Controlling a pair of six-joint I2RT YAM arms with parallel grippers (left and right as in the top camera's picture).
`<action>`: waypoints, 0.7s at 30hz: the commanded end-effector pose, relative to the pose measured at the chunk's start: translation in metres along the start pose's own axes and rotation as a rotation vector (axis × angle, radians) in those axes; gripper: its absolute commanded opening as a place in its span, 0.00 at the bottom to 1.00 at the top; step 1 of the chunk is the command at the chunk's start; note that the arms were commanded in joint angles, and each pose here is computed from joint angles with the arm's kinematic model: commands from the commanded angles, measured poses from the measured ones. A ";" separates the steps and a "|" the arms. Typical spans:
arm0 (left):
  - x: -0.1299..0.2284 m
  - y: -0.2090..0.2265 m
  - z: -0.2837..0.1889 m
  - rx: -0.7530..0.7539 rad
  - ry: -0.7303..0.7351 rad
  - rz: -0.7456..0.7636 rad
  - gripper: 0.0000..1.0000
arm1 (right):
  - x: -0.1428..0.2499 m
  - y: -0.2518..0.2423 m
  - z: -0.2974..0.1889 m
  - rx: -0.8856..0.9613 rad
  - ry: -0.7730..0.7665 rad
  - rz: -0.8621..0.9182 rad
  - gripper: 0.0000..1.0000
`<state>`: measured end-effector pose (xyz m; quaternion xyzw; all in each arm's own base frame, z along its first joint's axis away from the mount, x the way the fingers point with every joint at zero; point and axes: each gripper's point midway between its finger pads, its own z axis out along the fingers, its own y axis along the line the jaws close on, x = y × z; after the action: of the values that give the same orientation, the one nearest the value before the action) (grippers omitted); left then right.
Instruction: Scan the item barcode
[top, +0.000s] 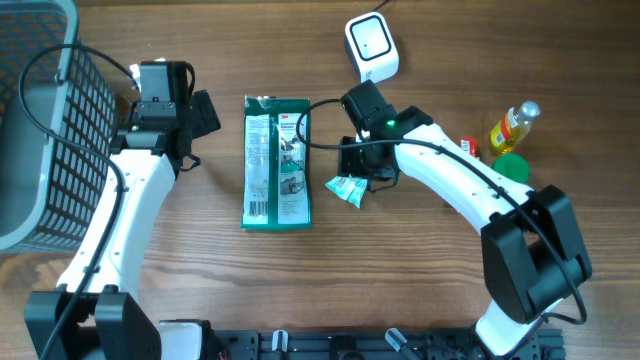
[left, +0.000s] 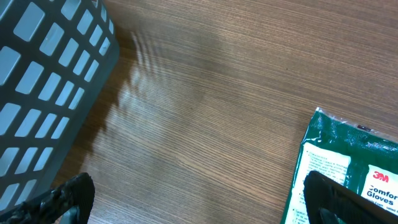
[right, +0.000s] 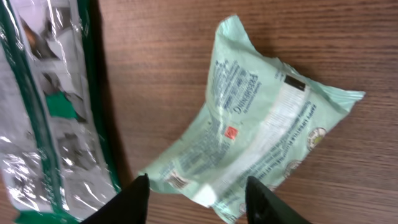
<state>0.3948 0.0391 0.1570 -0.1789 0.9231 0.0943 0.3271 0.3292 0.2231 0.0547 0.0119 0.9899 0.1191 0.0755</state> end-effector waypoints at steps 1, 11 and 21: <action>-0.006 0.002 -0.002 -0.007 -0.016 0.001 1.00 | -0.022 -0.003 -0.033 -0.020 -0.076 -0.080 0.54; -0.006 0.002 -0.002 -0.007 -0.016 0.001 1.00 | -0.033 -0.027 -0.077 -0.233 -0.040 -0.035 0.57; -0.006 0.002 -0.002 -0.007 -0.016 0.001 1.00 | -0.025 -0.035 -0.074 -0.318 0.004 -0.057 0.57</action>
<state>0.3948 0.0390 0.1571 -0.1788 0.9231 0.0942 0.3273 0.3507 0.1656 0.1270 -0.0120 0.9629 0.2541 0.0902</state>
